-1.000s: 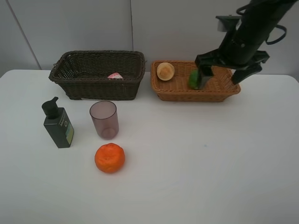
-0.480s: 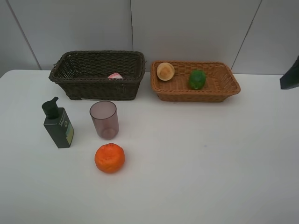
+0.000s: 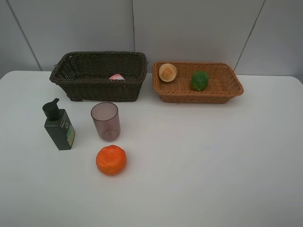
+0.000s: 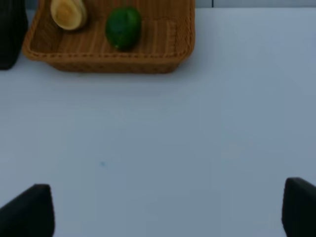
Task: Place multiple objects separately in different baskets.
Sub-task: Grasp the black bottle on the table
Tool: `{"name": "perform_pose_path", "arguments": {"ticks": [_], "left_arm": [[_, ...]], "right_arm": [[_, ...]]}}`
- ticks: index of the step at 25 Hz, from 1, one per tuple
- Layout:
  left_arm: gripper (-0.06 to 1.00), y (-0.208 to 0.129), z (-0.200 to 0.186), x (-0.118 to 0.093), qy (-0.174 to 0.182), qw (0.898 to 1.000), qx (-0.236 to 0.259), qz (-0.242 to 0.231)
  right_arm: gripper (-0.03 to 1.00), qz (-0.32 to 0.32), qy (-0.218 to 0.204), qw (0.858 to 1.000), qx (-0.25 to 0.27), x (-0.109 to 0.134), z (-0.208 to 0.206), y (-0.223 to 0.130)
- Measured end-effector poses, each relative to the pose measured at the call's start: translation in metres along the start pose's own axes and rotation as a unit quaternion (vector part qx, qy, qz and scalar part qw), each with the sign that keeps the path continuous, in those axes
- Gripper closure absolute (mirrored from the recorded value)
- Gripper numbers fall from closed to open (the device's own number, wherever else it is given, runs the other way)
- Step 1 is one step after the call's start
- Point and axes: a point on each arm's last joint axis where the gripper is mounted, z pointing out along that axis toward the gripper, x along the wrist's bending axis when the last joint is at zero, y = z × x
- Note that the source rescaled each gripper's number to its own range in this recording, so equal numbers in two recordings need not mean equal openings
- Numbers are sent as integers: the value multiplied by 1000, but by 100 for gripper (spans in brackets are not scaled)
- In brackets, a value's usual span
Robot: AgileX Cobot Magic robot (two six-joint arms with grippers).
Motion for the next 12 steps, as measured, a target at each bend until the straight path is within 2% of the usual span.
{"name": "perform_pose_path", "arguments": {"ticks": [6,9,12], "left_arm": [[-3,0,0,0,0,1000,0,0],[-3,0,0,0,0,1000,0,0],[-3,0,0,0,0,1000,0,0]], "right_arm": [[-3,-1,6,997,-72,-2,-6,-32],[-3,-1,7,997,-77,-3,1,-40],[-3,-3,3,998,-57,-3,15,-48]]}}
